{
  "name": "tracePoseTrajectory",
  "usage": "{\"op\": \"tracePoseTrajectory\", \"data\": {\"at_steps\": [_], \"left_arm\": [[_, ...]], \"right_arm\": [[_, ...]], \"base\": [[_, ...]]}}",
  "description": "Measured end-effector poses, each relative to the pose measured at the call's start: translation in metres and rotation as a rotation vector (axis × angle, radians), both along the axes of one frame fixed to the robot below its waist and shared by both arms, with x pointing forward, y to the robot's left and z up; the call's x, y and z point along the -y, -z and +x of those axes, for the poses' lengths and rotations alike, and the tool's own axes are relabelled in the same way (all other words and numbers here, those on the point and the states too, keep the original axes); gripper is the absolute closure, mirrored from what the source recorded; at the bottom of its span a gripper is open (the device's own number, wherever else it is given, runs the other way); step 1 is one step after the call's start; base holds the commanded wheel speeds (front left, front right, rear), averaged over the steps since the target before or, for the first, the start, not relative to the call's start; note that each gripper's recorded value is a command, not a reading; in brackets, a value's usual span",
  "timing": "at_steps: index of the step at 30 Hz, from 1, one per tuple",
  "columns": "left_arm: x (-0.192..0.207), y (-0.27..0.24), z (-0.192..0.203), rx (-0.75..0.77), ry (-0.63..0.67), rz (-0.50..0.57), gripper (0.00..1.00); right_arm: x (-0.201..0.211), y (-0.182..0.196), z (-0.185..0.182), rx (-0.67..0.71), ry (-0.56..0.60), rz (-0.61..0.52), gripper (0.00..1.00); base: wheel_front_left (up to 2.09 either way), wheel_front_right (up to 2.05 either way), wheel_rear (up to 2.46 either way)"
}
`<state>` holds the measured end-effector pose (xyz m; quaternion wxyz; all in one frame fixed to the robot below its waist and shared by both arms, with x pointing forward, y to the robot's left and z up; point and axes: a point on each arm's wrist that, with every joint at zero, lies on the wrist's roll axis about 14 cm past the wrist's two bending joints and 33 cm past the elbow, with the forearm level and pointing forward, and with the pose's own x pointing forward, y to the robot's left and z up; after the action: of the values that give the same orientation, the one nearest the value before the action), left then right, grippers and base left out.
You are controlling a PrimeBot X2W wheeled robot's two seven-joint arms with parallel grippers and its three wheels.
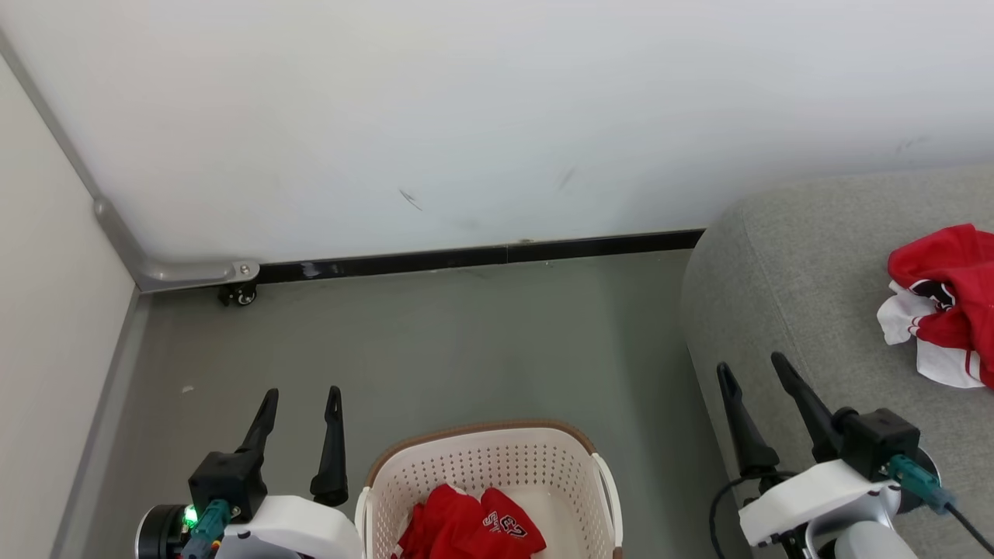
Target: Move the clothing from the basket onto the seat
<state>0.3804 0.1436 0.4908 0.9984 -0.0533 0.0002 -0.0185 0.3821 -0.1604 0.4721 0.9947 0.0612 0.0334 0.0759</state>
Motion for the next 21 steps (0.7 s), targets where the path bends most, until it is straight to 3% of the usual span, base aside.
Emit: {"op": "tracePoseTrajectory", "data": {"at_steps": [21], "left_arm": [[-0.008,0.002,-0.016,-0.005,-0.025,0.004,0.0]], "right_arm": [[-0.001,0.003,-0.028,-0.024,0.017,-0.053,0.0]], "base": [[0.0,0.0,0.0]]}}
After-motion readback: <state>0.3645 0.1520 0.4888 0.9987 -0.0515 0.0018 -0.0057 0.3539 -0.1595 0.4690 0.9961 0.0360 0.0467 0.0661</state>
